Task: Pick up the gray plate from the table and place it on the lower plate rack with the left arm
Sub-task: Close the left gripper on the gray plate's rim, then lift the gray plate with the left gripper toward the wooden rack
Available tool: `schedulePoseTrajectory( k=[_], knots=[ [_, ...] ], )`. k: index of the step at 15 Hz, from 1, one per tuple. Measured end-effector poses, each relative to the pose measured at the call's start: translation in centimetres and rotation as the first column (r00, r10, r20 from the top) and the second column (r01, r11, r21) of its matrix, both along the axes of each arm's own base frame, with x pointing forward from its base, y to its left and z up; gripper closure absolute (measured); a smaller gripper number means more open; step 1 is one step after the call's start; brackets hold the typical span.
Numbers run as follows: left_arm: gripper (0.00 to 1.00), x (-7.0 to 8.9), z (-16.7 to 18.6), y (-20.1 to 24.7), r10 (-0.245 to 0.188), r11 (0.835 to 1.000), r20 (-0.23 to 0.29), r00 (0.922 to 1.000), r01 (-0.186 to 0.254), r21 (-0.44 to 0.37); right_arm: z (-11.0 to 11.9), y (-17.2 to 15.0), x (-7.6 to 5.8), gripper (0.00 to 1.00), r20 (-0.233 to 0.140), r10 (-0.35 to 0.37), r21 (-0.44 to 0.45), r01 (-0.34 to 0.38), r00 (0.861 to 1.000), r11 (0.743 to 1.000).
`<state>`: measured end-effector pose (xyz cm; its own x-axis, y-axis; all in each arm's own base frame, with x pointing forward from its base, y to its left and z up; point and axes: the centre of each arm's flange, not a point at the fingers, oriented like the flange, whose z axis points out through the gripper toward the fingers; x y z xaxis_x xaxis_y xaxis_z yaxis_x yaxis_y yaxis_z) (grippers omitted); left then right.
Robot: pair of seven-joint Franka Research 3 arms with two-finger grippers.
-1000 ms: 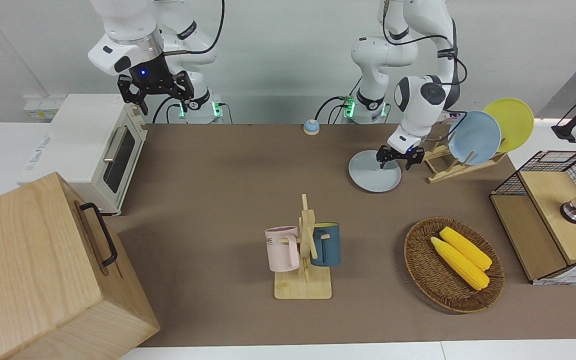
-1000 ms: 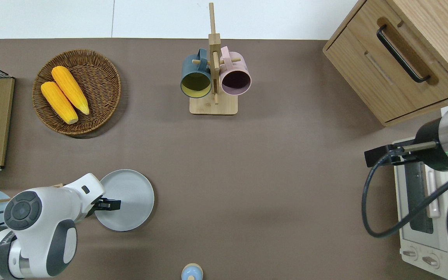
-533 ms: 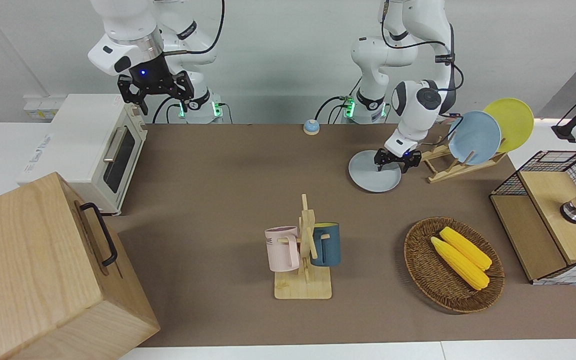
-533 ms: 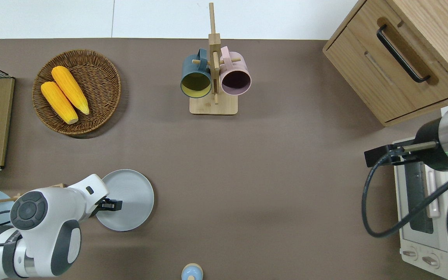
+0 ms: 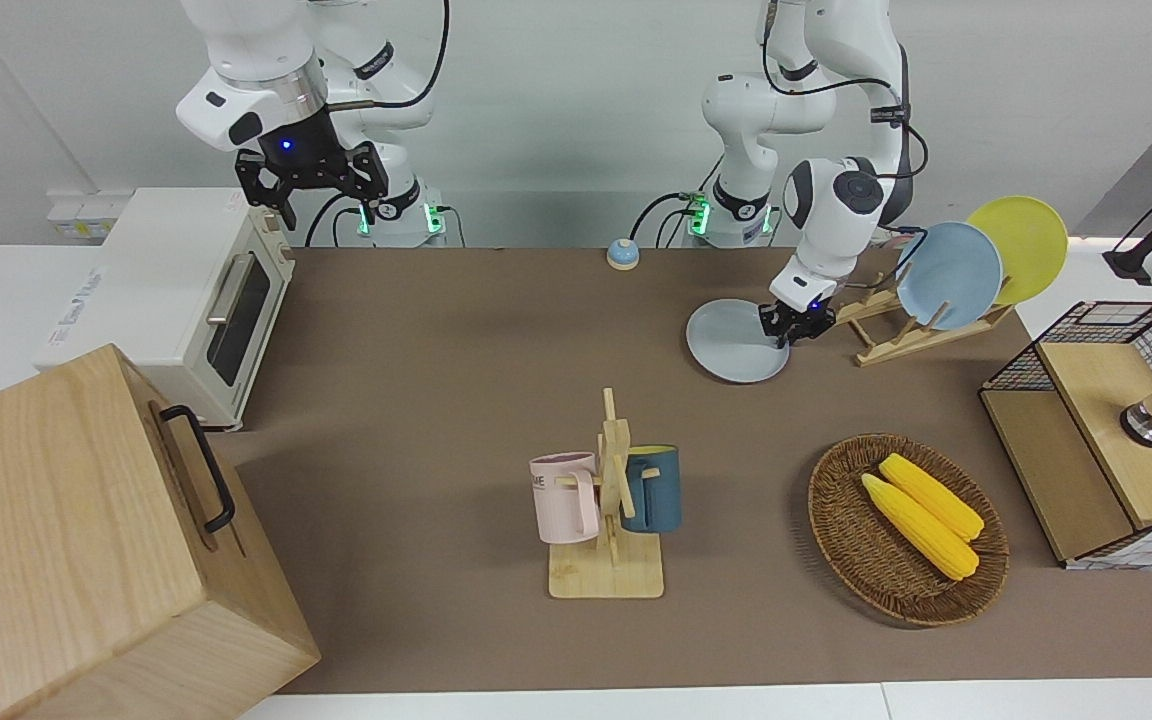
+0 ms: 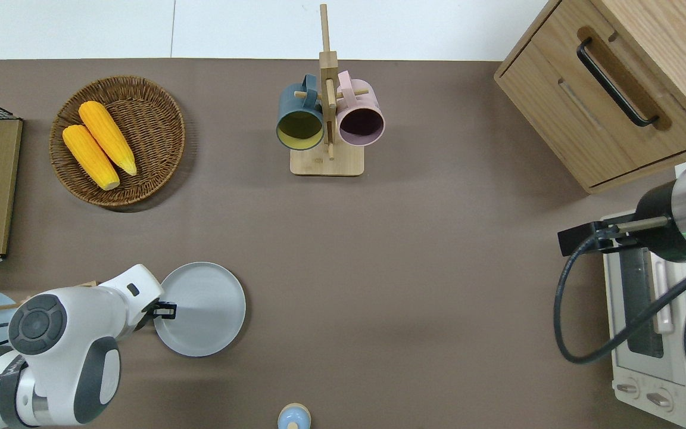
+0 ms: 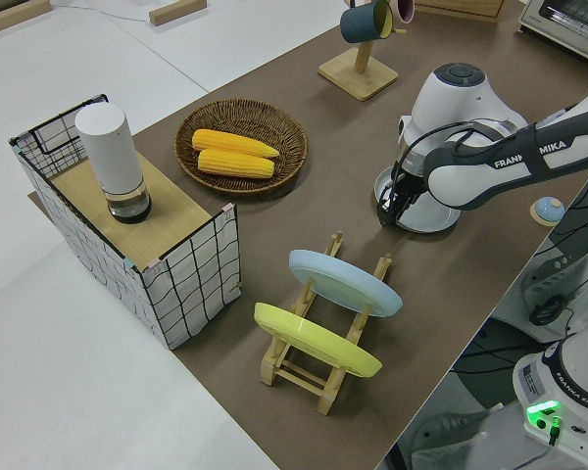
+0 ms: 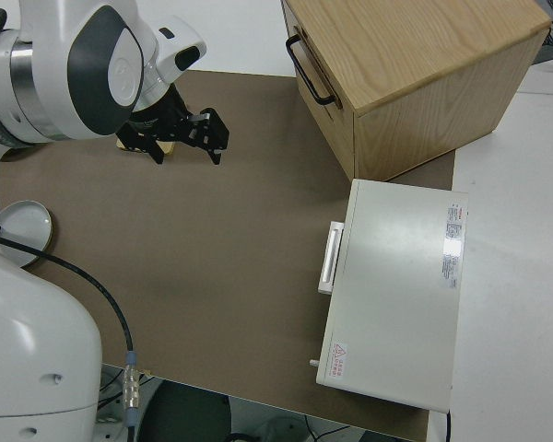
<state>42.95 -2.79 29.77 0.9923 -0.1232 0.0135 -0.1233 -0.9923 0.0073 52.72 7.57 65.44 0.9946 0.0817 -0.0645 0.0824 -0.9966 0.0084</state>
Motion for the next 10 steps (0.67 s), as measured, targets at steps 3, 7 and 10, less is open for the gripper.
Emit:
schedulePoseTrajectory(
  k=[3, 7, 10],
  knots=[
    [0.86, 0.0, 0.0, 0.0, 0.0, 1.0, -0.002, 1.0, 0.0, 0.0, 0.0, 0.0, 0.0, 0.01, 0.0, 0.0, 0.0, 0.0, 1.0, 1.0],
    [0.89, -0.2, 0.6, 0.0, 0.001, 1.0, -0.014, 0.9999, -0.001, 0.0, 0.0, 0.0, 0.0, 0.01, 0.0, 0.0, 0.0, 0.0, 1.0, 1.0],
    [0.94, -0.3, 1.5, 0.0, 0.0, 1.0, -0.031, 0.9995, 0.0, 0.0, 0.0, 0.0, 0.0, 0.01, 0.0, 0.0, 0.0, 0.0, 1.0, 1.0]
  ],
)
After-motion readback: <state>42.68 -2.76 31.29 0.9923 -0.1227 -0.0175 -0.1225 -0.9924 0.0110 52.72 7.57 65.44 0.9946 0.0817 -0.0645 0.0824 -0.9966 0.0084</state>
